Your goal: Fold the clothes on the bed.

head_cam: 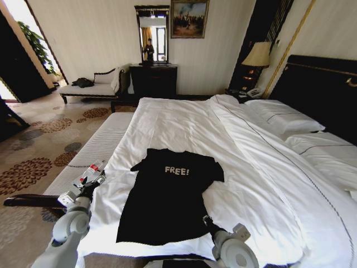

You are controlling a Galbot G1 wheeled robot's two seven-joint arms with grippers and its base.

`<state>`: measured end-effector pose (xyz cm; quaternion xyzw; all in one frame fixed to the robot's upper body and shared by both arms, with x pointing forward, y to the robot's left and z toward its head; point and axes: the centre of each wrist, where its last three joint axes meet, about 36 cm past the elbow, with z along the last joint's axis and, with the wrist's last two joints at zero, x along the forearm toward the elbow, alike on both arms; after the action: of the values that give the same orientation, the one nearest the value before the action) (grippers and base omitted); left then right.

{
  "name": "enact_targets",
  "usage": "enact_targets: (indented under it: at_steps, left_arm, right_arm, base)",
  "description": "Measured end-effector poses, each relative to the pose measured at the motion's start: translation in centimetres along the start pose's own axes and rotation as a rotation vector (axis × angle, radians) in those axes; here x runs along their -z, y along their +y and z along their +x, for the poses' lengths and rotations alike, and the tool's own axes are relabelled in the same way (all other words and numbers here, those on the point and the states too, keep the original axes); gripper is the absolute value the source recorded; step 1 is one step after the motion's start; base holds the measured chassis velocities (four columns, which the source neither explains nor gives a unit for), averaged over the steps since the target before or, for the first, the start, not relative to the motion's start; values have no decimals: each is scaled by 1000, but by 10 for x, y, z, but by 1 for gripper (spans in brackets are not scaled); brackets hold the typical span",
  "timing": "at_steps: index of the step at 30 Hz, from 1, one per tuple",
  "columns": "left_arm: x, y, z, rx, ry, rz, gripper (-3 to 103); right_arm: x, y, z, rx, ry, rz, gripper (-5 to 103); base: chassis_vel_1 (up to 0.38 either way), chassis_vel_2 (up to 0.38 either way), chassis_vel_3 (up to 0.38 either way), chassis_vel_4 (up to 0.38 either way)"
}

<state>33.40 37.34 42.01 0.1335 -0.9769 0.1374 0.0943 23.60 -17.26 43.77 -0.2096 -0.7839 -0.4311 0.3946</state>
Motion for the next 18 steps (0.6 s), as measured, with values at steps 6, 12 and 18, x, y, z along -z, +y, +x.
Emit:
enact_targets:
  at_steps: [6,12,18]
  left_arm:
    - [0,0,0,-1,1,0,100]
    - [1,0,-1,-2,-4,0,100]
    - [1,-2,-3,-3,-4,5,100]
  right_arm:
    - [1,-2,1,-2,-14,2,2]
    - [3,-6,12,-24,-35,2,0]
    - [3,-13,29,-99,-76,12,0]
  base:
    - [0,0,0,0]
    - [0,0,0,0]
    - [0,0,0,0]
